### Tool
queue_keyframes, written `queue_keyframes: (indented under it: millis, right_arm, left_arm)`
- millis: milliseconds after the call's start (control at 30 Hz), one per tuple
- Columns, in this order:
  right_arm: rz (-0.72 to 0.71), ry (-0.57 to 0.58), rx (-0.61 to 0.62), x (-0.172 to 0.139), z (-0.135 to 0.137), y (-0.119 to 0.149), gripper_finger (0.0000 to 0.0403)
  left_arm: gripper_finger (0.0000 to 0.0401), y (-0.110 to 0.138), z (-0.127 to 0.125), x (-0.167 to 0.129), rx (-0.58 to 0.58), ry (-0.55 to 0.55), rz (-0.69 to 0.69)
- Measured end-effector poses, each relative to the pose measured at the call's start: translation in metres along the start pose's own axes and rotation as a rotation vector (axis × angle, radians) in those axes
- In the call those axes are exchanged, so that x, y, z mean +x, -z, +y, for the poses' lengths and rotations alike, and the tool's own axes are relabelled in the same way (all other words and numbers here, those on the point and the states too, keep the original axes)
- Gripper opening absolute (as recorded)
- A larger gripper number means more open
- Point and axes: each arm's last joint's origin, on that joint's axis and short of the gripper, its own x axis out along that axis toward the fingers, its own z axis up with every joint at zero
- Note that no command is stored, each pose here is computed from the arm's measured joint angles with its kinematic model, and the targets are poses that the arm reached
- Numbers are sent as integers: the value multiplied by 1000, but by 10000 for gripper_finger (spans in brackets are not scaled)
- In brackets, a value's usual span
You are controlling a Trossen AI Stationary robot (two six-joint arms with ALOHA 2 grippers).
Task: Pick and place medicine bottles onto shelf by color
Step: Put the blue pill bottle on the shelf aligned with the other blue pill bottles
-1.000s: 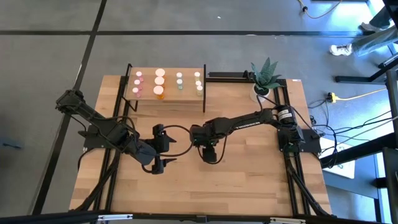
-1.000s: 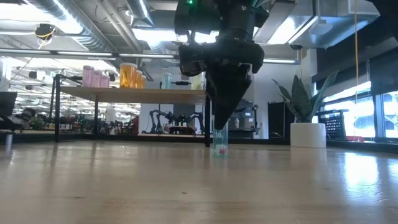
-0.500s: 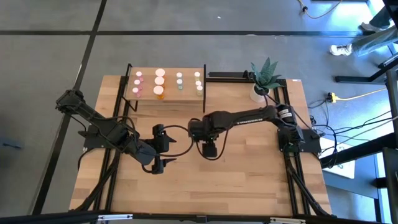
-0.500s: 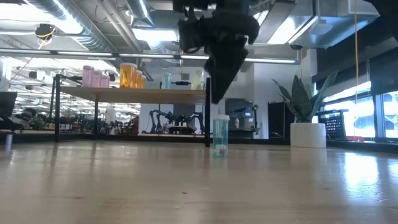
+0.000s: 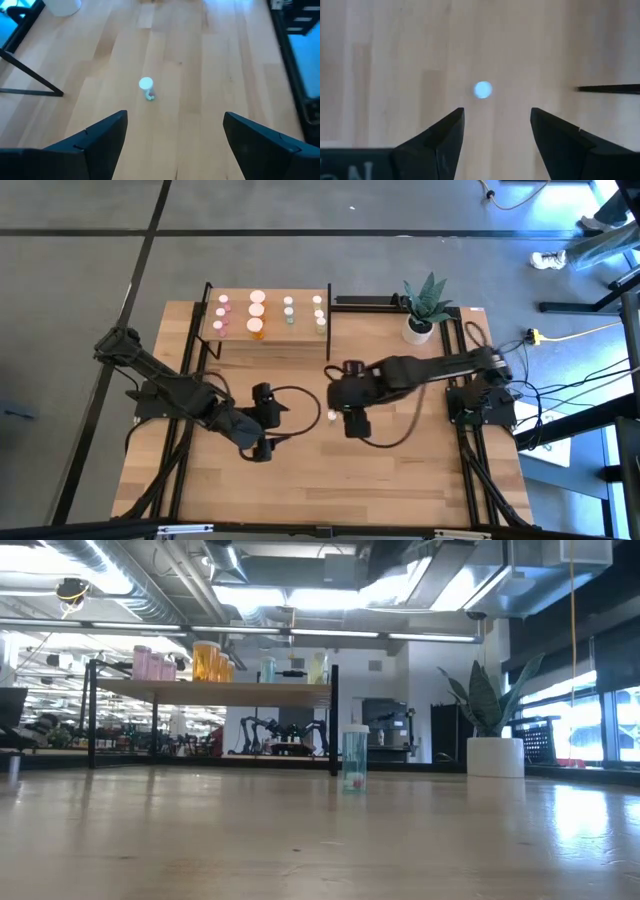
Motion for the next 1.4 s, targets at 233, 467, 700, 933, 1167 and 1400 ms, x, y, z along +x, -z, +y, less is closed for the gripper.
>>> queue_keyframes:
  millis: [233,467,700,933,1167,1400]
  right_arm:
    - [-152,129,61,-54,0,15,229]
    - [-229,103,62,-85,1,28,229]
    - [-252,87,49,-97,4,35,229]
    - [-254,89,48,-98,4,35,230]
    - [-255,88,48,-98,4,35,230]
    - [-254,86,47,-97,4,35,230]
  left_arm:
    - [326,-6,6,45,9,-76,22]
    - [322,-18,12,98,-10,-107,-67]
    - [324,-9,21,139,-97,-161,-25]
    - [326,4,19,161,-143,-184,27]
    - [321,18,14,183,-118,-195,65]
    - [320,29,10,204,-113,-190,79]
